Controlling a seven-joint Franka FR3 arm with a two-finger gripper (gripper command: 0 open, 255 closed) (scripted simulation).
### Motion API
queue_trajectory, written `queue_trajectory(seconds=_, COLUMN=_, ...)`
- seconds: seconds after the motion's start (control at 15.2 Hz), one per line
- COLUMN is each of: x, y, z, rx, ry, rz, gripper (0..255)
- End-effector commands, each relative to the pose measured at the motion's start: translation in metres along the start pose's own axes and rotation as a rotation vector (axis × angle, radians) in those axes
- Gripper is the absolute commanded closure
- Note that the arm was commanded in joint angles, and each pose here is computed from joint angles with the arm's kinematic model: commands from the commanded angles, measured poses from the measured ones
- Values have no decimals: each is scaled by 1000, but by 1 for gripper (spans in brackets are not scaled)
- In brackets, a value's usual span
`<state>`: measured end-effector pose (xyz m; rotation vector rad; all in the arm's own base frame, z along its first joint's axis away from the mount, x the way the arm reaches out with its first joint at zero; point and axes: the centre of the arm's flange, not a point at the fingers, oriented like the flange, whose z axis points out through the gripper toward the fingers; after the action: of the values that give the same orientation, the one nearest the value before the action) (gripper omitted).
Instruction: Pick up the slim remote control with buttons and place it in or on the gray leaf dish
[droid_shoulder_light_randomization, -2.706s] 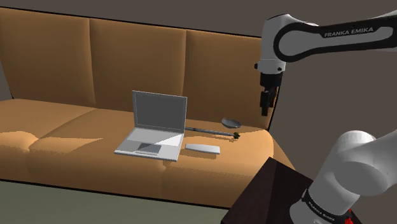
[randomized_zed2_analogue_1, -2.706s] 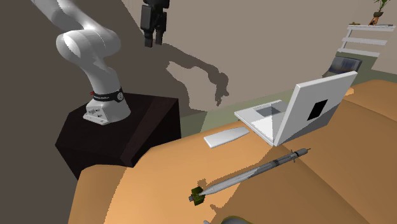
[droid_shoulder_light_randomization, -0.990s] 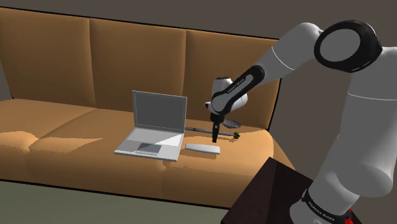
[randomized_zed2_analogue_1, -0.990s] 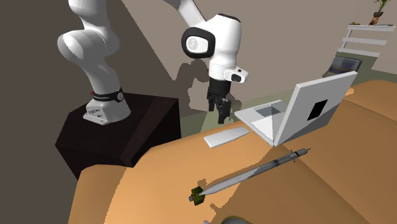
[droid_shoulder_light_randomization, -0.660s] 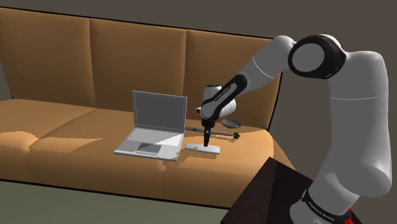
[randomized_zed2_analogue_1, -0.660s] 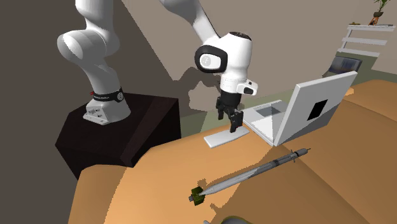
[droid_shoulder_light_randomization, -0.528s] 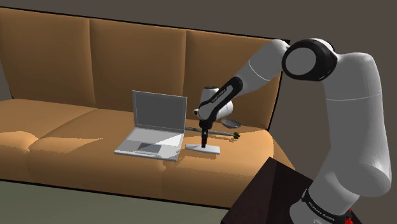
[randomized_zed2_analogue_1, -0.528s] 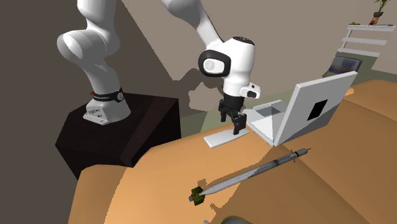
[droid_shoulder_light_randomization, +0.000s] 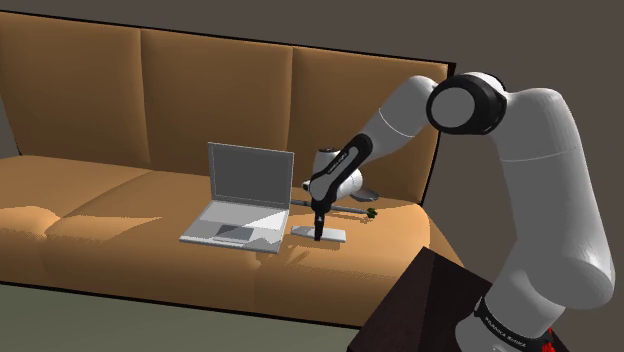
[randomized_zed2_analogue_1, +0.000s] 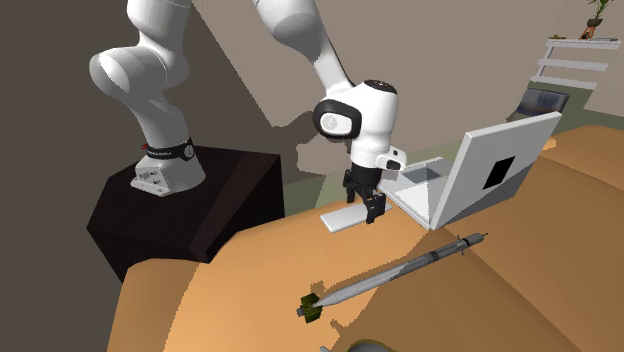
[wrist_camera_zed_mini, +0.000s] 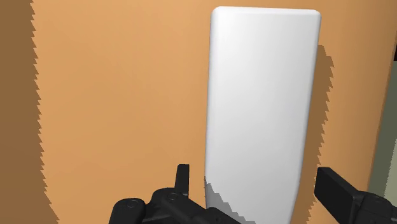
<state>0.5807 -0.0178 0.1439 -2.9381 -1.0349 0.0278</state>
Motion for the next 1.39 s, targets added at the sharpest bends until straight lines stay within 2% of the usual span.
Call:
queue_trajectory(seconds=0.0, x=0, y=0, z=4, rx=0, ry=1, rz=0, gripper=0)
queue_trajectory(seconds=0.4, x=0, y=0, z=3, rx=0, ry=1, rz=0, gripper=0)
queue_trajectory(seconds=0.46, x=0, y=0, z=3, rx=0, ry=1, rz=0, gripper=255)
queue_trajectory(seconds=1.06, x=0, y=0, z=4, rx=0, ry=1, rz=0, gripper=255)
queue_trajectory(seconds=1.32, x=0, y=-1, z=-18, rx=0, ry=1, rz=0, gripper=255)
